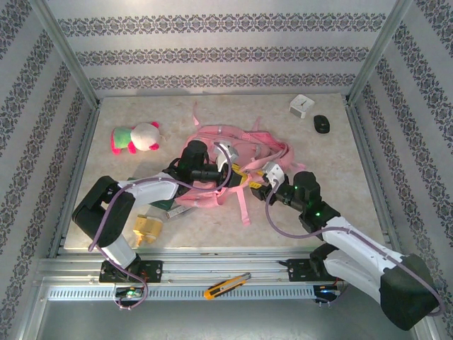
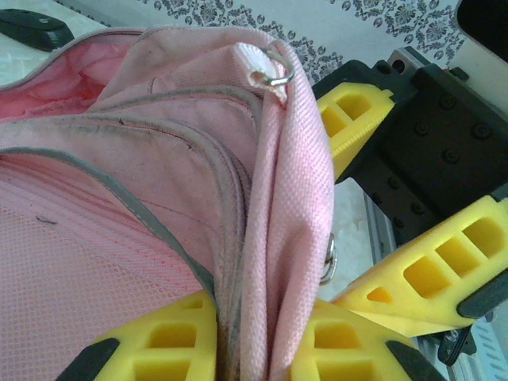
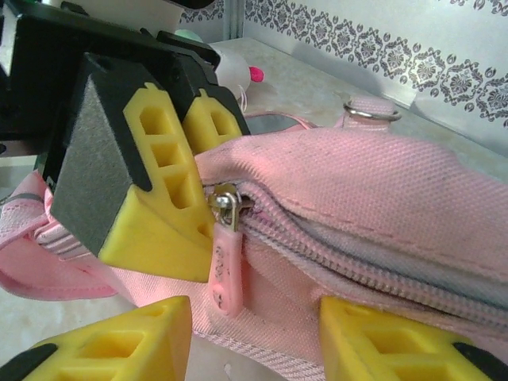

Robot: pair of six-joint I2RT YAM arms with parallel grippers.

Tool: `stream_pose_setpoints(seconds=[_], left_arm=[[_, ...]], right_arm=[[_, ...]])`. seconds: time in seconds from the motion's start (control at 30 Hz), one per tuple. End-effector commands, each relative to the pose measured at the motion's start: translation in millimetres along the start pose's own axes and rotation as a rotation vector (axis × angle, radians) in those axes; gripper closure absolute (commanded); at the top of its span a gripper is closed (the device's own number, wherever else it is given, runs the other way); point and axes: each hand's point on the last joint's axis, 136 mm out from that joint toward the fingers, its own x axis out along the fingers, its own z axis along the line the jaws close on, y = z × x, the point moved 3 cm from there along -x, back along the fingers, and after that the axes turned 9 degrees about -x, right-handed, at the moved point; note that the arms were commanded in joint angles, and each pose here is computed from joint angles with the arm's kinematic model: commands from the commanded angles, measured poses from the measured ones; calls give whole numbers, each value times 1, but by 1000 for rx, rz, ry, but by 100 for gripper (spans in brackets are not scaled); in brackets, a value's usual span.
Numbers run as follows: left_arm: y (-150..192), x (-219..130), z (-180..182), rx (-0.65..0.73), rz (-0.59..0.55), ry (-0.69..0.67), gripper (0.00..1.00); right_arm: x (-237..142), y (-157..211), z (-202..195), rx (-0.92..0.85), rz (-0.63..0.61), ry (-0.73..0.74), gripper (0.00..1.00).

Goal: Pack the student bag

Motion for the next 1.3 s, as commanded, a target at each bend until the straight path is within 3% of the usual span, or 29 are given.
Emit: stream_pose_setpoints(seconds=[0.0,0.1,0.33,0.63,0.8,0.87,1.0,1.27], left_arm=[[-23,4,-30,46,-38,153,100],[-23,5,-30,44,-42,158,100],[-25,5,-31,47,-50,163,100],[-23,5,-30,43,-54,164,100],[-24,5,-30,44,-56,164,100],[-23,5,-29,43,-55,157,100],[-20,4,-20,48,-45,80,100],[-8,-2,2,69,21,-109,100]], right_arm=[[6,-36,9,-55,-123,-74,63],[11,-38,16,-50,-121,-108,74],[17,-37,27,-17,-112,-155,66],[29,-46,36,12,-110,-182,82],[35,-45,38,26,-93,-175,79],[35,-44,35,39,-78,-154,85],[30,-36,25,66,-5,-70,100],[9,-17,8,84,154,69,100]])
